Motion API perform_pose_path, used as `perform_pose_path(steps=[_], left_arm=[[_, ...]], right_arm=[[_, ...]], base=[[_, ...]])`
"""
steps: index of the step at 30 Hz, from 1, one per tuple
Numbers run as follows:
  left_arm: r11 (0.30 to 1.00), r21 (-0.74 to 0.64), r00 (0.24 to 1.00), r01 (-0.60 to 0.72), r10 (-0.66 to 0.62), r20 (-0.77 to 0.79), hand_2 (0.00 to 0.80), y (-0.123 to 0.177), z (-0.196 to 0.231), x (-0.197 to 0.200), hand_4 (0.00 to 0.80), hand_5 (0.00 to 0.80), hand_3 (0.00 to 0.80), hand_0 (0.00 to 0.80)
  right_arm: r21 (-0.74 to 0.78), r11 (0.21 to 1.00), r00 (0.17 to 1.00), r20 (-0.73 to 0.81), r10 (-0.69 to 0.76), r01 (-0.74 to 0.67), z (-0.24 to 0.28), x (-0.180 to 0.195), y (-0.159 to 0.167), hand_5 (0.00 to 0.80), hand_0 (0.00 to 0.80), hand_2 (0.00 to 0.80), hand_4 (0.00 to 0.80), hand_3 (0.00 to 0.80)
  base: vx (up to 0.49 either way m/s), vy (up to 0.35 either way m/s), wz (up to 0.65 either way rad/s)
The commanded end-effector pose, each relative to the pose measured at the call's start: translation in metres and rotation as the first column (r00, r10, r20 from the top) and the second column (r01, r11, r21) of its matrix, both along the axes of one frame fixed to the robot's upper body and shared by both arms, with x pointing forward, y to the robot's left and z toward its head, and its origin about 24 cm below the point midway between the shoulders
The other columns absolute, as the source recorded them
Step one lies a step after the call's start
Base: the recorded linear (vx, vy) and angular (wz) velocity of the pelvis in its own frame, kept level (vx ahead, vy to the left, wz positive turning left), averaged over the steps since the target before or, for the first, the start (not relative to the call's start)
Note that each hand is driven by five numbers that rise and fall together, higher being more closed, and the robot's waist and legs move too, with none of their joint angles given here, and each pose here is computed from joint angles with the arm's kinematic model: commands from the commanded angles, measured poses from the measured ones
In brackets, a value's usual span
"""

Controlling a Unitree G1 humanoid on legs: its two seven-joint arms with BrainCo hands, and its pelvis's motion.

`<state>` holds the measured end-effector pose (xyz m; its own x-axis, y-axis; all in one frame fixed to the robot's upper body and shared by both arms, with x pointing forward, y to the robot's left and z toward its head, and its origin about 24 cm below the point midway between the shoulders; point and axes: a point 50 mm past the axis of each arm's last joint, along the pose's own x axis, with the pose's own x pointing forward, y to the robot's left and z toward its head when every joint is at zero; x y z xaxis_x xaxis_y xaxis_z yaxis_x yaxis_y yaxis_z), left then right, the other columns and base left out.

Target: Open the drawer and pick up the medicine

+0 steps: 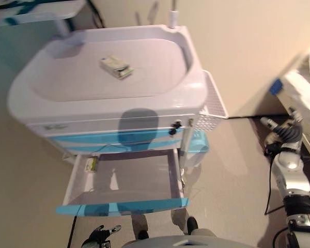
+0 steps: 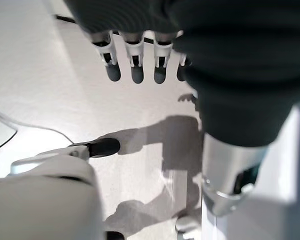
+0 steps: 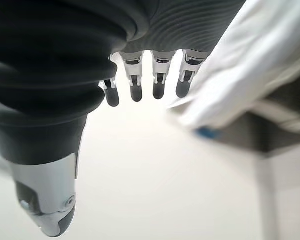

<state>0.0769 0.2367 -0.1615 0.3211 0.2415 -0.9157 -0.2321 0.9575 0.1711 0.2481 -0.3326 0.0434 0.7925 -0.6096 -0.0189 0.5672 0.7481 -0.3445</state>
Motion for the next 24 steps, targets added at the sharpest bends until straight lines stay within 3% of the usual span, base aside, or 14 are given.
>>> perform_pose_path(steps=[1,5,6,7,12,14,17,19,20,24], left_arm=[[0.996,0.046,0.997,0.076,-0.075,-0.009,0.000,0.011,0.003,0.007,0.000,0.000,0.000,0.000],[0.990,0.062,0.992,0.126,-0.125,-0.021,0.000,0.015,0.005,0.010,0.000,0.000,0.000,0.000],[0.990,0.062,0.992,0.126,-0.125,-0.022,0.000,0.015,0.005,0.010,0.000,0.000,0.000,0.000],[0.983,0.075,0.985,0.169,-0.167,-0.030,0.000,0.016,0.005,0.012,0.000,0.000,0.000,0.000],[0.977,0.086,0.981,0.196,-0.195,-0.023,0.000,0.026,0.010,0.015,0.000,0.000,0.000,0.000],[0.954,0.124,0.961,0.273,-0.275,0.002,0.000,0.031,0.016,0.028,0.000,0.000,0.000,0.000],[0.919,0.188,0.930,0.347,-0.363,0.056,0.000,0.036,0.028,0.052,0.000,0.000,0.000,0.000],[0.859,0.276,0.876,0.431,-0.471,0.100,0.000,0.040,0.043,0.079,0.000,0.000,0.000,0.000],[0.785,0.370,0.796,0.496,-0.582,0.168,0.000,0.039,0.065,0.110,0.000,0.000,0.000,0.000],[0.747,0.427,0.742,0.509,-0.633,0.224,0.000,0.038,0.085,0.131,0.000,0.000,0.000,0.000]], right_arm=[[0.015,0.996,0.996,-0.023,0.089,-0.088,-0.004,0.010,0.006,0.000,0.000,0.000,0.000,0.000],[0.069,0.993,0.954,-0.278,0.113,-0.098,-0.057,-0.017,0.006,0.000,0.000,0.000,0.000,0.000],[0.069,0.993,0.954,-0.278,0.114,-0.099,-0.057,-0.017,0.006,0.000,0.000,0.000,0.000,0.000],[0.089,0.989,0.884,-0.444,0.143,-0.115,-0.088,-0.039,0.008,0.000,0.000,0.000,0.000,0.000],[0.088,0.980,0.726,-0.661,0.189,-0.176,-0.119,-0.070,0.007,0.000,0.000,0.000,0.000,0.000],[0.098,0.979,0.680,-0.706,0.196,-0.180,-0.125,-0.075,0.005,0.000,0.000,0.000,0.000,0.000],[0.075,0.973,0.678,-0.706,0.205,-0.216,-0.121,-0.062,0.007,0.000,0.000,0.000,0.000,0.000],[0.043,0.969,0.656,-0.729,0.197,-0.243,-0.118,-0.056,0.004,0.000,0.000,0.000,0.000,0.000],[0.021,0.970,0.649,-0.740,0.179,-0.244,-0.117,-0.053,0.001,0.000,0.000,0.000,0.000,0.000],[0.027,0.975,0.646,-0.745,0.168,-0.222,-0.118,-0.054,-0.001,0.000,0.000,0.000,0.000,0.000]], base=[[-0.043,-0.004,-0.35],[-0.026,-0.008,-0.17],[-0.020,-0.005,-0.16],[-0.014,-0.001,-0.12],[-0.031,-0.001,-0.02],[-0.140,0.017,-0.13],[-0.256,0.025,-0.26],[-0.334,-0.007,-0.36],[-0.247,-0.016,-0.18],[-0.136,-0.017,0.12]])
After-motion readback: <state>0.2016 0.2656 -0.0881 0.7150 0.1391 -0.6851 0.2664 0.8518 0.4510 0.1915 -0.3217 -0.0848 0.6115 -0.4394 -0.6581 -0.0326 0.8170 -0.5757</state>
